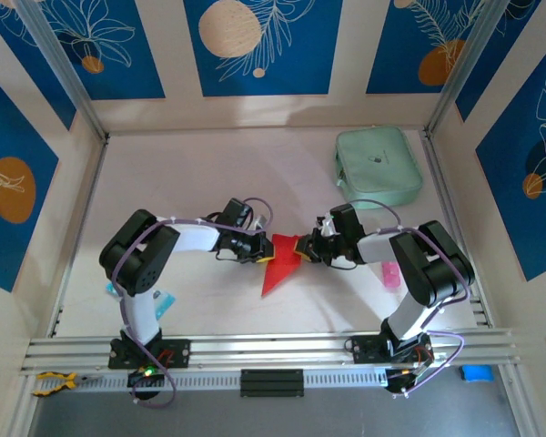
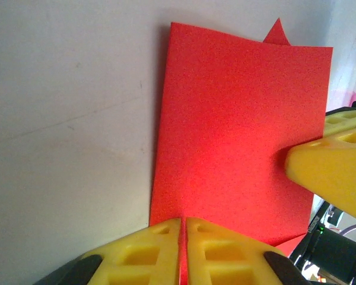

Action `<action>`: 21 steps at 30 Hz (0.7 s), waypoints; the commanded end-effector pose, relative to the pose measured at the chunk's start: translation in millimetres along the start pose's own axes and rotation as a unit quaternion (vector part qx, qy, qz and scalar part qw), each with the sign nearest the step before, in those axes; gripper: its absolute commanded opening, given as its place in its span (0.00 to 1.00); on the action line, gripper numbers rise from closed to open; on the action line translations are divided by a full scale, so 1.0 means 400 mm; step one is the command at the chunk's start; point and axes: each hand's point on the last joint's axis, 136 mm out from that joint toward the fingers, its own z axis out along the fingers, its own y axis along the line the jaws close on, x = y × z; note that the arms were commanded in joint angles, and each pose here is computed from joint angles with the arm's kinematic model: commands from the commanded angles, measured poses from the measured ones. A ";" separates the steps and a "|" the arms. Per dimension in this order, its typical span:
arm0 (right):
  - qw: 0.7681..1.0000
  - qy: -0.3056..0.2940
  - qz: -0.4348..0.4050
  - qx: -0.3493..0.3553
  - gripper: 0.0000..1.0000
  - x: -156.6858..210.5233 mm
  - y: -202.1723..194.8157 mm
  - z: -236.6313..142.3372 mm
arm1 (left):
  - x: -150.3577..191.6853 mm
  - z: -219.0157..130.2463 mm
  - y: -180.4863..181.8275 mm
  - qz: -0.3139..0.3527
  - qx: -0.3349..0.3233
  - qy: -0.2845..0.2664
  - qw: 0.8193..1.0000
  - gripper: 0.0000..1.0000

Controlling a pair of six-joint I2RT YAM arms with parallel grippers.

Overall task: Fold a paper plane with a square sheet of paper (pick it up from the middle)
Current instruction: Fold the wing for the fifth time at the center of the table.

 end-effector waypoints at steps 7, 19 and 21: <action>1.000 0.021 -0.005 -0.010 0.07 0.005 0.012 -0.002 | -0.010 -0.030 -0.004 0.025 -0.018 -0.021 0.999 0.24; 0.999 -0.015 0.049 0.004 0.05 -0.013 0.004 -0.013 | 0.033 -0.114 -0.056 0.213 -0.129 -0.083 0.965 0.44; 0.998 -0.021 0.061 0.004 0.05 -0.016 0.006 -0.016 | 0.065 -0.111 -0.068 0.262 -0.152 -0.079 0.950 0.44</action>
